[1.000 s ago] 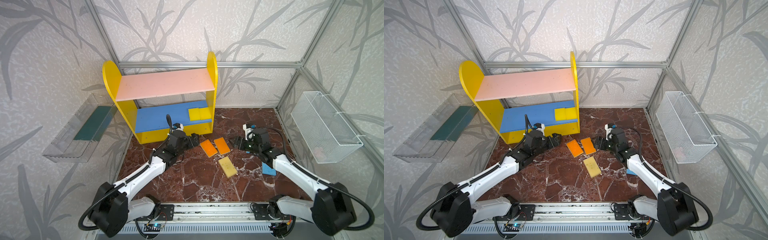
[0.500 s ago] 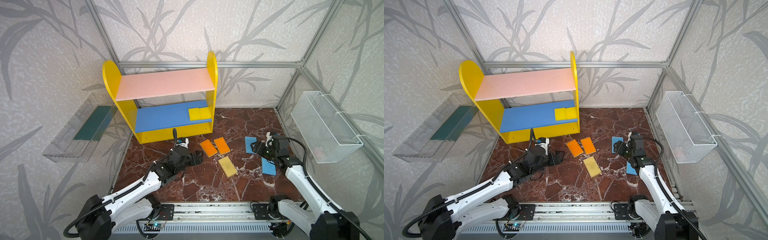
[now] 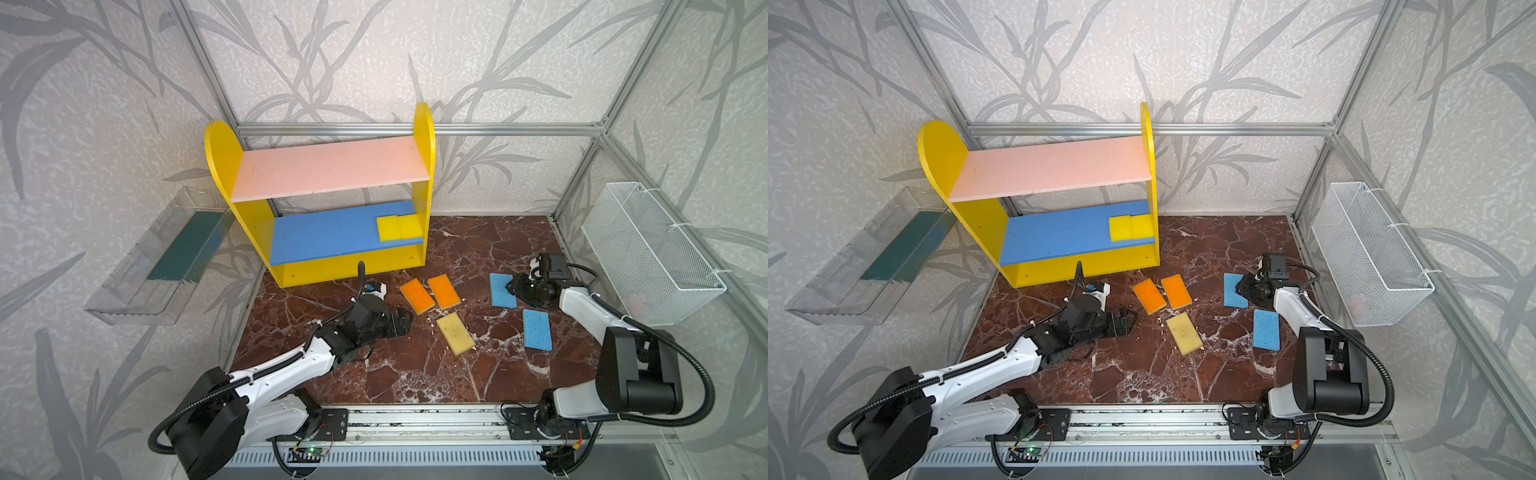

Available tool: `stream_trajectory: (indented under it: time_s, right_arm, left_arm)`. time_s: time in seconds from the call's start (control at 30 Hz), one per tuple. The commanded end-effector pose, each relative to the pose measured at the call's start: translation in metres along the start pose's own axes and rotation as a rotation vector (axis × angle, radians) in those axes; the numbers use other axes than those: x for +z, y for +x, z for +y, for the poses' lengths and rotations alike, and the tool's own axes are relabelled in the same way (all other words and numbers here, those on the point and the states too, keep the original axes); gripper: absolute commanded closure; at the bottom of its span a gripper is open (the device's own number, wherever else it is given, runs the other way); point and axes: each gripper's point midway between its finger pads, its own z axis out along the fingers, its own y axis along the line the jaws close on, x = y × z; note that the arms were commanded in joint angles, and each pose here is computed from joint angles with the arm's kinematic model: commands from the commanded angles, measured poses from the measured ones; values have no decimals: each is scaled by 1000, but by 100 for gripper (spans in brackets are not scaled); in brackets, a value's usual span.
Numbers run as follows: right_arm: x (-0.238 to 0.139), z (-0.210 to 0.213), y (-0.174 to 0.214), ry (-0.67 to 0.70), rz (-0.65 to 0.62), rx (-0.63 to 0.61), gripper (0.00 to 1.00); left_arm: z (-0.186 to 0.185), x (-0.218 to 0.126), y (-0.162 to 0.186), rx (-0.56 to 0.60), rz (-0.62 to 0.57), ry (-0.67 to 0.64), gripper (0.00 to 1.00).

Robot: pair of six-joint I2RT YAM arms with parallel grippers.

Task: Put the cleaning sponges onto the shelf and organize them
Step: 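Grasp the blue sponge farther from the robot with the right gripper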

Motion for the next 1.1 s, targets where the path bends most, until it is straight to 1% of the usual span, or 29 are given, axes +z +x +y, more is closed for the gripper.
stream_trajectory:
  time_s: [0.0,0.2,0.33,0.47,0.63,0.77,0.83,0.87,0.93,1.0,1.07]
  right_arm:
    - [6,-11,-11,59,-4,-23,46]
    - [24,-22,-4,81,57,-15,45]
    - [29,-26,7,70,73,-1,44]
    - [34,-22,13,29,92,12,44]
    - [45,-19,20,-2,135,30,45]
    - [47,-21,24,-8,143,36,47]
    - [47,-21,24,-6,145,34,51]
    - [47,-20,24,-8,145,33,55]
    - [45,-19,23,-14,140,31,71]
    - [44,-18,23,-17,139,28,80]
    - [41,-16,22,-25,134,24,87]
  left_arm:
    - [-18,-4,-15,-10,-32,60,3]
    - [-15,-14,-20,5,-55,40,3]
    - [-13,-19,-22,-10,-79,47,3]
    - [-9,-17,-23,-22,-104,45,3]
    - [-8,-12,-23,-23,-88,33,3]
    - [-10,-12,-25,-29,-86,36,3]
    - [-12,-12,-28,-29,-92,36,3]
    - [-12,-12,-29,-29,-93,35,3]
    - [-15,-10,-32,-27,-92,36,3]
    - [-18,-7,-35,-28,-89,40,2]
    - [-23,-4,-40,-32,-88,50,3]
